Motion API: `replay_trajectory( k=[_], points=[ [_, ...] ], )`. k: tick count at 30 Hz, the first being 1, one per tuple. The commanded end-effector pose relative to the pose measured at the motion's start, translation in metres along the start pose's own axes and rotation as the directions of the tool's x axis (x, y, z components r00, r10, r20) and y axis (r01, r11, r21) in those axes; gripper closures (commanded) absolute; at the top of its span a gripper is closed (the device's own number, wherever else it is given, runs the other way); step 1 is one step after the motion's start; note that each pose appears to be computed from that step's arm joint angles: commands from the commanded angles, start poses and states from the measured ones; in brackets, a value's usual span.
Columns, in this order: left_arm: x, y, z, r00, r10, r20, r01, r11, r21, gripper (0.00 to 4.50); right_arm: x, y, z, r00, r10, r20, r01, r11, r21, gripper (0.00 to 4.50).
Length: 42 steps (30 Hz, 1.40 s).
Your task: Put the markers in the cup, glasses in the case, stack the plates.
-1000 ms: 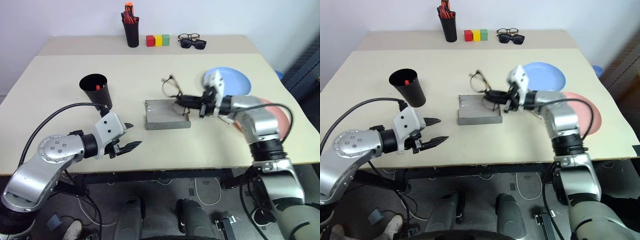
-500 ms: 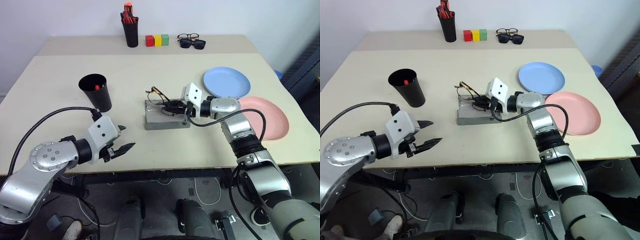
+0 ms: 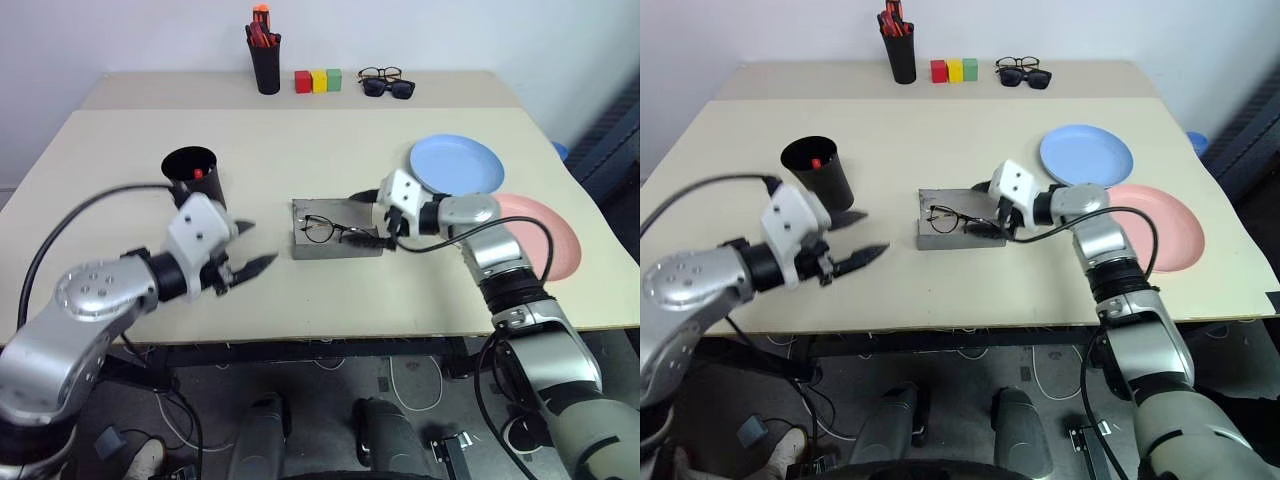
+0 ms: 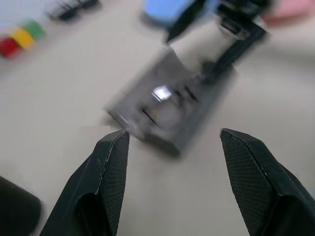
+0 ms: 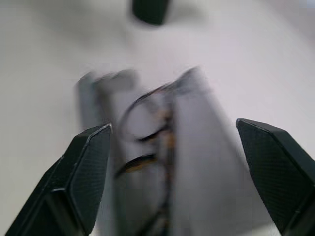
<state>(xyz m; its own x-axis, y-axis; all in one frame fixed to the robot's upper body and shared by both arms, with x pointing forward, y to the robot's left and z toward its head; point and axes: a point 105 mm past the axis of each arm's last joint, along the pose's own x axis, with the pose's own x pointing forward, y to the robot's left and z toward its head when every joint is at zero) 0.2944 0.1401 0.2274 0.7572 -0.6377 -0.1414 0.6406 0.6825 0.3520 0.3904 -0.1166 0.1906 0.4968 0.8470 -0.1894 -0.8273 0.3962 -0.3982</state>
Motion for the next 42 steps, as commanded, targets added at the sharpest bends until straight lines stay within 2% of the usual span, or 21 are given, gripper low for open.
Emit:
replay_trajectory(
  k=[1, 4, 8, 9, 14, 19, 23, 25, 27, 29, 33, 38, 42],
  points=[
    [0.019, 0.033, -0.001, 0.992, 0.120, -0.047, -0.121, 0.993, -0.008, 1.52, -0.043, -0.019, 0.014, 0.988, -0.147, 0.050, 0.143, 0.987, 0.080, 0.32],
    [0.040, 0.047, -0.007, 0.986, 0.128, -0.108, -0.132, 0.991, -0.031, 2.36, -0.079, -0.012, 0.008, 0.979, -0.201, 0.039, 0.193, 0.969, 0.152, 0.26],
    [0.078, 0.059, -0.018, 0.975, 0.134, -0.178, -0.131, 0.991, 0.030, 4.35, -0.126, 0.021, -0.007, 0.978, -0.207, 0.012, 0.203, 0.969, 0.139, 0.26],
    [0.086, 0.061, -0.020, 0.973, 0.134, -0.190, -0.128, 0.991, 0.043, 4.44, -0.133, 0.028, -0.011, 0.979, -0.203, -0.003, 0.201, 0.970, 0.138, 0.26],
    [0.128, 0.068, -0.015, 0.969, 0.139, -0.206, -0.126, 0.989, 0.073, 4.44, -0.164, 0.063, -0.025, 0.975, -0.203, -0.092, 0.215, 0.965, 0.150, 0.26],
    [0.157, 0.067, -0.013, 0.963, 0.145, -0.228, -0.115, 0.983, 0.141, 4.44, -0.180, 0.077, -0.030, 0.954, -0.261, -0.145, 0.282, 0.948, 0.149, 0.26],
    [0.174, 0.062, -0.022, 0.945, 0.160, -0.286, -0.064, 0.946, 0.318, 4.44, -0.180, 0.079, -0.025, 0.943, -0.305, -0.132, 0.324, 0.933, 0.157, 0.26],
    [0.182, 0.056, -0.025, 0.939, 0.164, -0.301, -0.007, 0.888, 0.461, 4.44, -0.180, 0.079, -0.022, 0.938, -0.324, -0.119, 0.341, 0.927, 0.160, 0.26],
    [0.190, 0.041, -0.030, 0.944, 0.097, -0.315, 0.075, 0.867, 0.492, 4.44, -0.179, 0.078, -0.021, 0.935, -0.336, -0.118, 0.352, 0.922, 0.161, 0.26],
    [0.195, 0.026, -0.033, 0.947, 0.008, -0.321, 0.154, 0.867, 0.474, 4.44, -0.180, 0.078, -0.022, 0.931, -0.343, -0.122, 0.360, 0.919, 0.161, 0.26],
    [0.192, 0.003, -0.021, 0.928, -0.237, -0.289, 0.316, 0.911, 0.266, 4.44, -0.182, 0.078, -0.022, 0.924, -0.360, -0.130, 0.378, 0.911, 0.164, 0.26],
    [0.166, -0.003, -0.016, 0.835, -0.462, -0.300, 0.502, 0.863, 0.066, 4.44, -0.182, 0.078, -0.025, 0.919, -0.370, -0.137, 0.389, 0.906, 0.164, 0.26],
    [0.148, -0.017, -0.001, 0.767, -0.596, -0.239, 0.603, 0.796, -0.052, 4.44, -0.181, 0.077, -0.027, 0.916, -0.376, -0.141, 0.396, 0.903, 0.165, 0.26]
  ],
)
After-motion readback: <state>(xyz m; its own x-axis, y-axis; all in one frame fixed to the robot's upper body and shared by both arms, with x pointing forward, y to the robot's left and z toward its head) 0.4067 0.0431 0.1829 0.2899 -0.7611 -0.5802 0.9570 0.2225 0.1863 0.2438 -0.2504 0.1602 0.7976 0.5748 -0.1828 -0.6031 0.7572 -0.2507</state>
